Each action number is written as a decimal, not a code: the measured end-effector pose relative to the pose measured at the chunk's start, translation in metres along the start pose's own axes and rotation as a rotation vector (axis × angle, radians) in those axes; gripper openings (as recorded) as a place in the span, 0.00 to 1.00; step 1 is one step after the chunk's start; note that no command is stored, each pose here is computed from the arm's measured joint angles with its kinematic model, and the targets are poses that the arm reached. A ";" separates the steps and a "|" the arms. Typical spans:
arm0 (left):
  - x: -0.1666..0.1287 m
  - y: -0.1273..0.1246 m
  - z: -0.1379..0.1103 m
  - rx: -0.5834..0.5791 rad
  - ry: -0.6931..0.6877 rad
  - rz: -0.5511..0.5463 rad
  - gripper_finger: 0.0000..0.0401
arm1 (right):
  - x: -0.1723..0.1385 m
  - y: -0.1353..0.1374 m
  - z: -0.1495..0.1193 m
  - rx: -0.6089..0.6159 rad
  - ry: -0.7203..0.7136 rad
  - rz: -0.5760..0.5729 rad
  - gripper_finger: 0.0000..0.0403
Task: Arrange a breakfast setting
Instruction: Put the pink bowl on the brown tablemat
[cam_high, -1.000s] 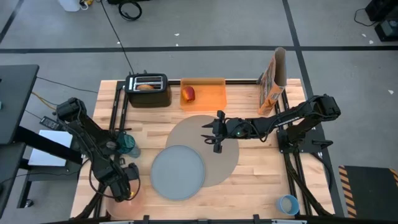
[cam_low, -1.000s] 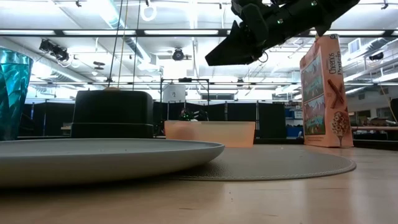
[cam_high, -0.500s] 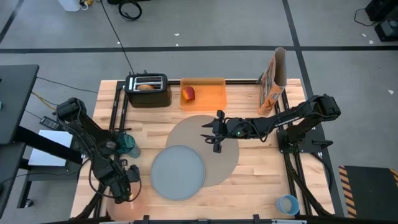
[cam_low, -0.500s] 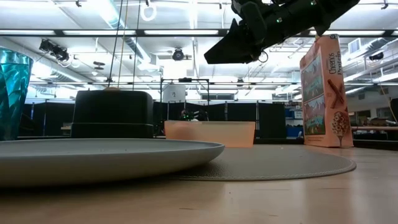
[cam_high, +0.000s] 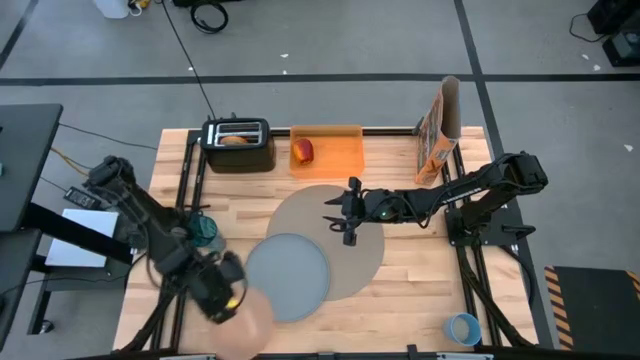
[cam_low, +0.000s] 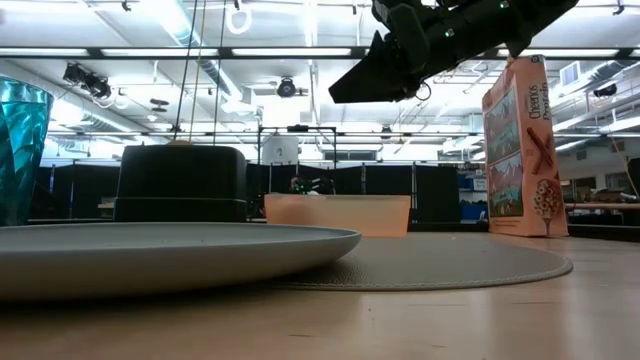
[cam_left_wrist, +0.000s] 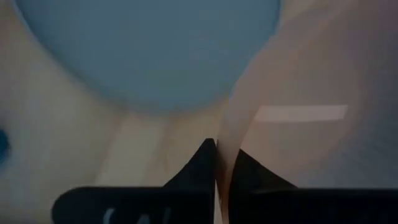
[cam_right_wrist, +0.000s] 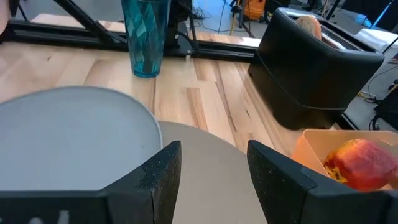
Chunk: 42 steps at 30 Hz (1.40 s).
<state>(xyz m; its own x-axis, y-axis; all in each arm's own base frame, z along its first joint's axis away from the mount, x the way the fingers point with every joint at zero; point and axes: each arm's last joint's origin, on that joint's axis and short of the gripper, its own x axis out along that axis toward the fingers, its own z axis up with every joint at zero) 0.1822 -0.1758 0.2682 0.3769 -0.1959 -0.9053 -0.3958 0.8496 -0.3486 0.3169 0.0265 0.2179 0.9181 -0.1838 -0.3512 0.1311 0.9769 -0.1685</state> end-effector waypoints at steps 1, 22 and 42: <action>0.000 0.002 0.010 0.009 -0.027 0.005 0.03 | 0.000 0.001 -0.001 -0.005 0.013 0.003 0.48; 0.032 0.101 0.201 0.212 -0.221 0.045 0.03 | -0.081 0.000 -0.019 -0.006 0.522 -0.185 0.47; 0.097 0.167 0.296 0.135 -0.099 0.193 0.04 | -0.098 -0.005 -0.038 0.122 0.749 -0.249 0.47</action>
<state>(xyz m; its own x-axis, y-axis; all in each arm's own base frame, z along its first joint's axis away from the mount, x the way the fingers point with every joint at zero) 0.4003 0.0919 0.1938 0.3877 0.0198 -0.9216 -0.3557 0.9256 -0.1298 0.2122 0.0358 0.2182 0.3666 -0.3799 -0.8493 0.3784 0.8948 -0.2369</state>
